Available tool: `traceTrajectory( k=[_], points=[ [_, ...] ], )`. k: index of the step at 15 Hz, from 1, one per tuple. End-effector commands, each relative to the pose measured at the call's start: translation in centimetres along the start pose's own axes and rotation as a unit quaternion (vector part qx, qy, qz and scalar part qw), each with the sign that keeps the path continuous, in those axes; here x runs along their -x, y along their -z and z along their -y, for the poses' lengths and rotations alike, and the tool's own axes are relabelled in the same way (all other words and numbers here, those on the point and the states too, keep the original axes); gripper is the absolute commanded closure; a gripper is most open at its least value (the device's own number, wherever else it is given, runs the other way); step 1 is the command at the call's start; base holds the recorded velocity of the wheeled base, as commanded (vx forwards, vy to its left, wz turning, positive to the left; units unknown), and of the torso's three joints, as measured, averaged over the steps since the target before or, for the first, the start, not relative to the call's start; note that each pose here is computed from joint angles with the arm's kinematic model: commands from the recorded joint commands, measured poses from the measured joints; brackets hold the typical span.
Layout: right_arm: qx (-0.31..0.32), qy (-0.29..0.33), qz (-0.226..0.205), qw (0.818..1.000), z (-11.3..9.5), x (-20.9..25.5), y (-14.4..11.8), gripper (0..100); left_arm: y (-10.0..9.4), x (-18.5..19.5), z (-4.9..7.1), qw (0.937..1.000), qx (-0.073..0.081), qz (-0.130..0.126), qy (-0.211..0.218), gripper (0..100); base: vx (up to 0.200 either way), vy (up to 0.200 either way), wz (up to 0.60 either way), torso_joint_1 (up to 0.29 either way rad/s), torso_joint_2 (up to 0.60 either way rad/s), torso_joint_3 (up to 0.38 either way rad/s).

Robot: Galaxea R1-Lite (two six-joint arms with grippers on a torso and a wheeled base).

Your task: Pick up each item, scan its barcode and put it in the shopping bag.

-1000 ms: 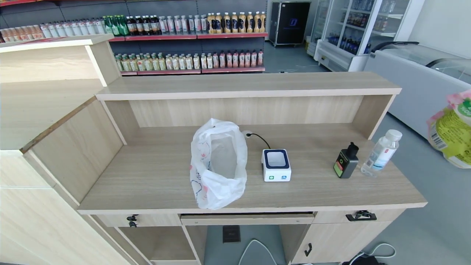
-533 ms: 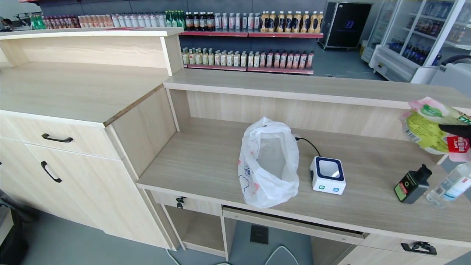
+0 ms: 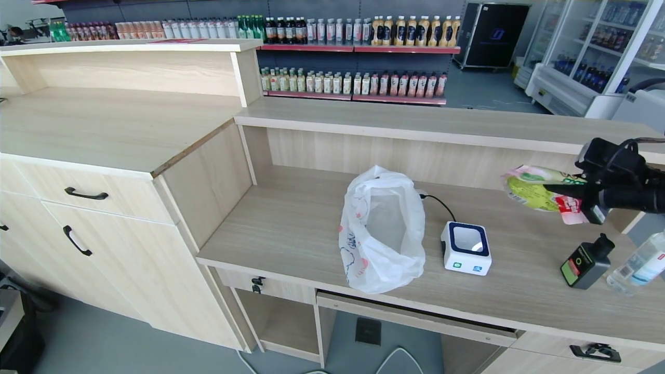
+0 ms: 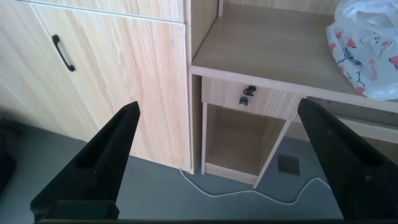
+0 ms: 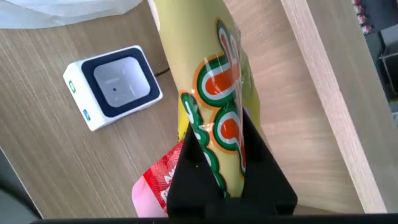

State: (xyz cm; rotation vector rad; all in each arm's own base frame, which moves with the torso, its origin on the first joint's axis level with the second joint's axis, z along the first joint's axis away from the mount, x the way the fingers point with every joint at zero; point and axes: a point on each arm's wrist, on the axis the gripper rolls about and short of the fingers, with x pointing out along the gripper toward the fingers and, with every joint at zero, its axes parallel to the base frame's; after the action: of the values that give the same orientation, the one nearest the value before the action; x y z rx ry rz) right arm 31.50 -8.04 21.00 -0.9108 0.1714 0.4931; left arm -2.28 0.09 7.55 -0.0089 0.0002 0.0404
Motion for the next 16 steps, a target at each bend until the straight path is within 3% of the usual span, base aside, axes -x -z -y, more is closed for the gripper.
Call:
traceTrajectory(
  k=[1, 8, 16],
  points=[
    [-0.008, -0.024, -0.002, 1.000, -0.8, -1.5, 0.8, 100, 0.0, 0.0, 0.0, 1.0000, 0.000, 0.000, 0.000, 0, 0.000, 0.000, 0.00, 0.000, 0.00, 0.000],
    [0.108, -0.070, 0.006, 0.992, -2.4, -4.9, 2.2, 100, 0.0, 0.0, 0.0, 1.0000, 0.000, 0.000, 0.000, 0, 0.000, 0.000, 0.00, 0.000, 0.00, 0.000],
    [0.152, -0.088, 0.036, 0.984, -2.9, -6.6, 2.8, 100, 0.0, 0.0, 0.0, 1.0000, 0.000, 0.000, 0.000, 0, 0.000, 0.000, 0.00, 0.000, 0.00, 0.000]
  ],
)
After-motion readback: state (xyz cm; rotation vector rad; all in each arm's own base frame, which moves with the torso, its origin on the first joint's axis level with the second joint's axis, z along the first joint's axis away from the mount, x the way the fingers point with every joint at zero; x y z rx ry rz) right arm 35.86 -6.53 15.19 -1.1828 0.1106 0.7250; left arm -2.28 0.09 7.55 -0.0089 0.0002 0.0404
